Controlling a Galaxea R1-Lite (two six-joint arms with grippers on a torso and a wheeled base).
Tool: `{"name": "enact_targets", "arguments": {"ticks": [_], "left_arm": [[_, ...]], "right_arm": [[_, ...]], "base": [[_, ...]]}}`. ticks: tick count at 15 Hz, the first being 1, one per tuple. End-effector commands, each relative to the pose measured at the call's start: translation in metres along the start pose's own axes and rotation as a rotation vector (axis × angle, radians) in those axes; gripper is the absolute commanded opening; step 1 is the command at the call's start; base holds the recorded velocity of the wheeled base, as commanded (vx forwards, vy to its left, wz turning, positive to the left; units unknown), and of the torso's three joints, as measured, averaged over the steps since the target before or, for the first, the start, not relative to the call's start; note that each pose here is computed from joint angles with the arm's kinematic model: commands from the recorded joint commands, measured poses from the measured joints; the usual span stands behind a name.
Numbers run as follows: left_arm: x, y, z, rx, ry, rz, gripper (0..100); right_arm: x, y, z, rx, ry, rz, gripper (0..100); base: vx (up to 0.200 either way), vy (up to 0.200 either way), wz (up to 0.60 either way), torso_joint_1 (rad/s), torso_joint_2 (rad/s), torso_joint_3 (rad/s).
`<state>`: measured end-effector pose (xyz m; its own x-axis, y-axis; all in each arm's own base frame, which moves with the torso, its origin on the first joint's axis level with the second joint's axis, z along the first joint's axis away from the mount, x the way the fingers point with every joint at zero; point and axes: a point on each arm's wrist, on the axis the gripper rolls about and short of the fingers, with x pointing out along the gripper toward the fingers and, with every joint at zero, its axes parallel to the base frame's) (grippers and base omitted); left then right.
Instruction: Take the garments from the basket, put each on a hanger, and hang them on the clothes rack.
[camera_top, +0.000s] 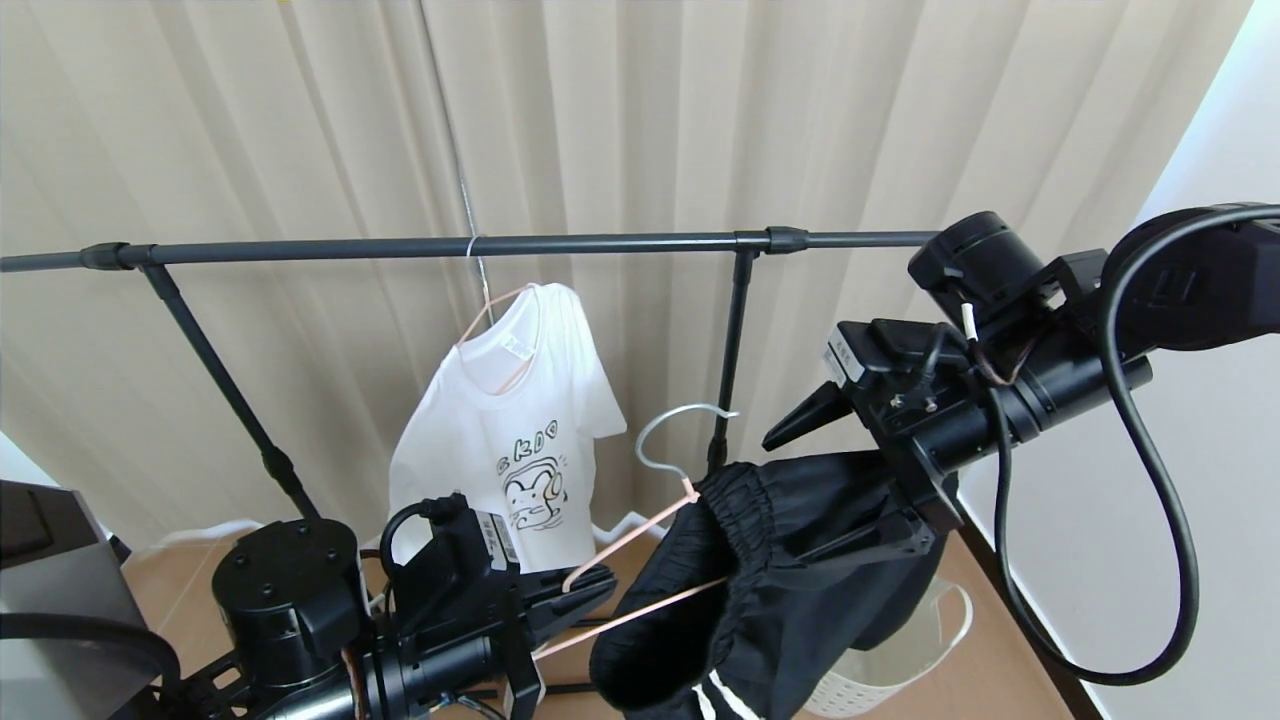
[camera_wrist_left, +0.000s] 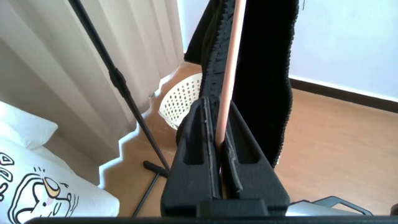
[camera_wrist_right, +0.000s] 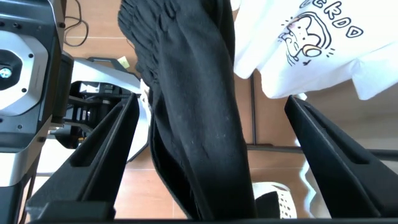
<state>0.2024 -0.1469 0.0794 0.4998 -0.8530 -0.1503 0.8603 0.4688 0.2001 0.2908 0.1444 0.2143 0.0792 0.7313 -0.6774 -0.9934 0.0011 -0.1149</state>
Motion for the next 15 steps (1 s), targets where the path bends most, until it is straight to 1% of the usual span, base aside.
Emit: {"name": "enact_targets", "arguments": {"ticks": [1, 8, 13, 15], "left_arm": [[0.000, 0.000, 0.000, 0.000, 0.000, 0.000, 0], [0.000, 0.001, -0.001, -0.004, 0.001, 0.006, 0], [0.001, 0.005, -0.011, -0.017, 0.038, 0.016, 0], [0.001, 0.006, -0.011, -0.012, 0.038, 0.016, 0]], "right_arm": [[0.000, 0.000, 0.001, -0.002, 0.001, -0.001, 0], [-0.002, 0.001, 0.002, -0.006, -0.002, -0.005, 0], [-0.002, 0.002, 0.002, -0.005, -0.002, -0.004, 0], [-0.004, 0.004, 0.003, -0.008, -0.004, -0.007, 0]], "base": [[0.000, 0.000, 0.00, 0.000, 0.00, 0.000], [0.000, 0.000, 0.00, 0.000, 0.00, 0.000], [0.000, 0.000, 0.00, 0.000, 0.00, 0.000], [0.000, 0.000, 0.00, 0.000, 0.00, 0.000]]}}
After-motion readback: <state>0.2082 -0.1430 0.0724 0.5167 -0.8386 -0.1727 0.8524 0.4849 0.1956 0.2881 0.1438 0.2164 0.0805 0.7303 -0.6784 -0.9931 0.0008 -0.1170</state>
